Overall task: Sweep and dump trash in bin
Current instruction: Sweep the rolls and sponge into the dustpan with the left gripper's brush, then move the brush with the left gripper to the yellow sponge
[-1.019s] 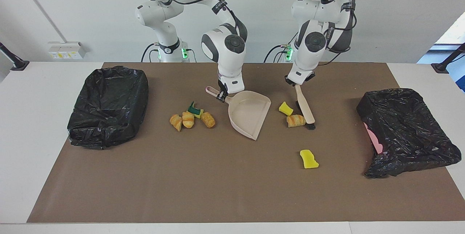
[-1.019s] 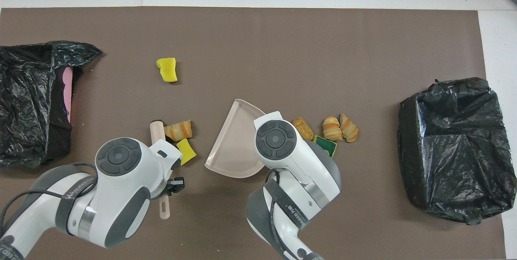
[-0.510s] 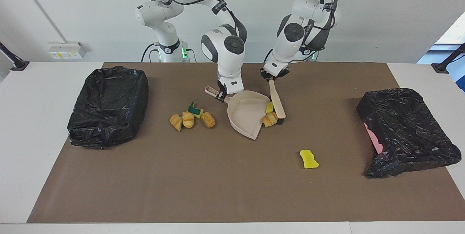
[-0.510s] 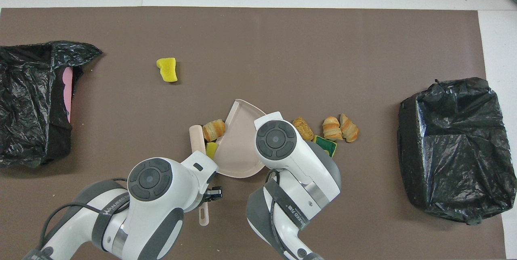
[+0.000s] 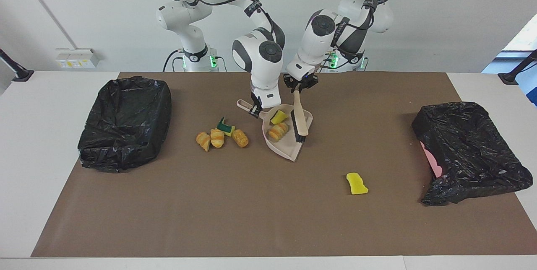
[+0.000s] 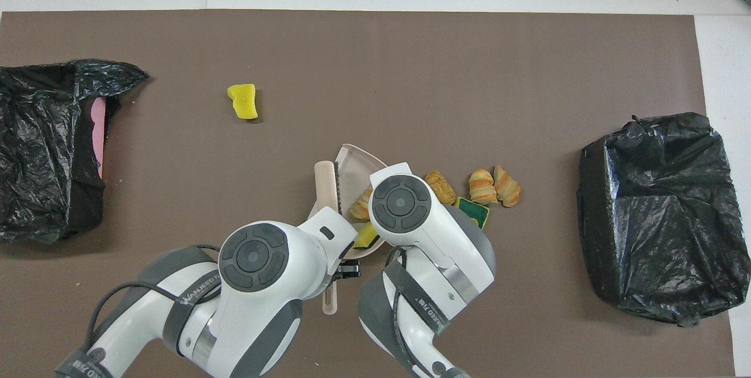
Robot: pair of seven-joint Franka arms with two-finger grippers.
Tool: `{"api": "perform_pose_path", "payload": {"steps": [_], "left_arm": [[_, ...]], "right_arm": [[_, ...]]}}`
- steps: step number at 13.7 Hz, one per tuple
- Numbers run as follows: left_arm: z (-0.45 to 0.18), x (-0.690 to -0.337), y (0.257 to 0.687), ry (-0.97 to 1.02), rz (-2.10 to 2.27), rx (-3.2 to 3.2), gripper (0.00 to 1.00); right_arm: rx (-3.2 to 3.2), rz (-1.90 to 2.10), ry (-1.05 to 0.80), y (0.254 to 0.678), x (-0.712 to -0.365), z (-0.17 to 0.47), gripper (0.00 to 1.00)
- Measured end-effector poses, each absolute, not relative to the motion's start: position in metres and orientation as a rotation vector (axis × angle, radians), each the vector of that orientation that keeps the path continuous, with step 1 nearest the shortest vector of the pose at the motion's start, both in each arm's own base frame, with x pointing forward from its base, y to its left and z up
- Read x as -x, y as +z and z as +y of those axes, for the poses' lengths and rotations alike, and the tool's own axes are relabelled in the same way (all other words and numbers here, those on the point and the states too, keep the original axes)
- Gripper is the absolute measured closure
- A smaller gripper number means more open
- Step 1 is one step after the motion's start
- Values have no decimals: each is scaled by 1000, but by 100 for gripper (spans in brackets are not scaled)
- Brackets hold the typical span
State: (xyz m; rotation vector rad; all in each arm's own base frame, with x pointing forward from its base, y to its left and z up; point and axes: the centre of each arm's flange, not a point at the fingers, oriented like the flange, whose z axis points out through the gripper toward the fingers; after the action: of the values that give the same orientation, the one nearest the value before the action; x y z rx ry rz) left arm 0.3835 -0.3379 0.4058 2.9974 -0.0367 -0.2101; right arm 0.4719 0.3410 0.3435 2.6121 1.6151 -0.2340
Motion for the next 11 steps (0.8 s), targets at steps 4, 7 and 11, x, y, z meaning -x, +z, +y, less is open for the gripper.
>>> {"api": "perform_pose_path", "payload": {"steps": [4,7,11], "left_arm": [[-307,-427,419,-179,-127,-2980,74],[-257,-468,413,-119,-244,-3036,74],[-204,-542,415,-55,-385,-3103,74]], "right_arm": [[-2612,1614,-234,343,-472,341,68],[-2613,1613,-234,343,-472,341,68],[-2618,1604,-234,343,-472,341,68]]}}
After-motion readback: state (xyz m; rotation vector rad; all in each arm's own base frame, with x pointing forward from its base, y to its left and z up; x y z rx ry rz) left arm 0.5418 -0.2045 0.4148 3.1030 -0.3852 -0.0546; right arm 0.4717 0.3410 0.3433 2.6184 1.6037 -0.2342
